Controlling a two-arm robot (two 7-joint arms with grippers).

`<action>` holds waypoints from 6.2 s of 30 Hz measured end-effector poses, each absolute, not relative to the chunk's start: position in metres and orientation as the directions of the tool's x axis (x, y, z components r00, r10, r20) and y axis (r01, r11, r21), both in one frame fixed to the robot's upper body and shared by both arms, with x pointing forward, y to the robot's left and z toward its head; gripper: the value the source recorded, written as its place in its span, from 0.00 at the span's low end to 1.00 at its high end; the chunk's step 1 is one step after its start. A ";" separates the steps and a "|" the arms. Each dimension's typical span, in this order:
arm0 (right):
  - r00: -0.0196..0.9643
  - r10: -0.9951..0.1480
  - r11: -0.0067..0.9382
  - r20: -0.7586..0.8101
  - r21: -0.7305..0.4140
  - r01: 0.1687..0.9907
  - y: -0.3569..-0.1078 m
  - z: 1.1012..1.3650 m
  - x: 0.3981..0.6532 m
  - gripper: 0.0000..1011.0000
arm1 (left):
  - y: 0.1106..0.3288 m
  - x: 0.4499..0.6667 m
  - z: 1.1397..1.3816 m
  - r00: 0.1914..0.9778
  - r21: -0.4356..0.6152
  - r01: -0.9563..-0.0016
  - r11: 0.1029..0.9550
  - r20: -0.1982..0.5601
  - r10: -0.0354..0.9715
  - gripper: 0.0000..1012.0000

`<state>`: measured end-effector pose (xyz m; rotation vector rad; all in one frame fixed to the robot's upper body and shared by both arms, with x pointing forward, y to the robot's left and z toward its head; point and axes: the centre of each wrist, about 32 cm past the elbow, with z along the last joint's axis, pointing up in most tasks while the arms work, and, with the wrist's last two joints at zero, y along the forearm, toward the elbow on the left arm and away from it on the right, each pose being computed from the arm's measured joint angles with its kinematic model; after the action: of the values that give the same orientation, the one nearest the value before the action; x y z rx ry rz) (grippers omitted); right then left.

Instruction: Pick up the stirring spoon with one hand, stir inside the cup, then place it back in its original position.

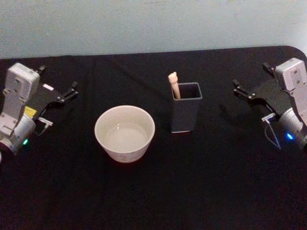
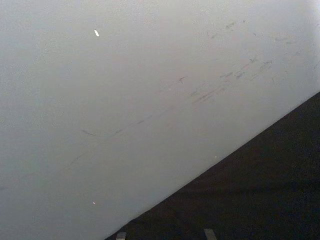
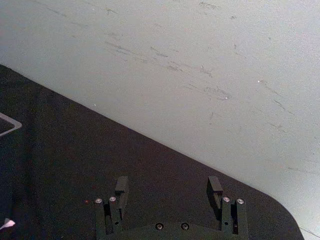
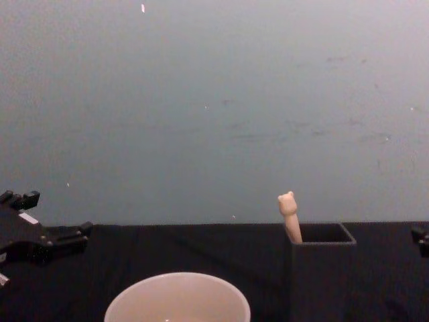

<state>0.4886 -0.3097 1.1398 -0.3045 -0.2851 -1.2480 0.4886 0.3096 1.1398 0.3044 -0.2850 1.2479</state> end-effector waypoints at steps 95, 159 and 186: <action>0.590 -0.800 0.570 0.111 -0.168 0.804 -0.272 1.220 0.485 0.99 | 0.310 0.489 1.140 0.292 0.070 -0.955 0.287 0.374 0.880 0.99; 0.673 -0.738 0.630 0.052 -0.306 0.714 -0.219 1.219 0.524 0.99 | 0.310 0.489 1.140 0.292 0.070 -0.955 0.287 0.374 0.880 0.99; 0.676 -0.735 0.632 0.056 -0.305 0.713 -0.218 1.219 0.524 0.85 | 0.310 0.489 1.140 0.292 0.070 -0.955 0.287 0.374 0.880 0.99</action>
<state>0.5240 -0.2182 1.2193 -0.3160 0.0759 -0.8292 0.4886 0.3097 1.1398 0.3044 -0.2850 1.2480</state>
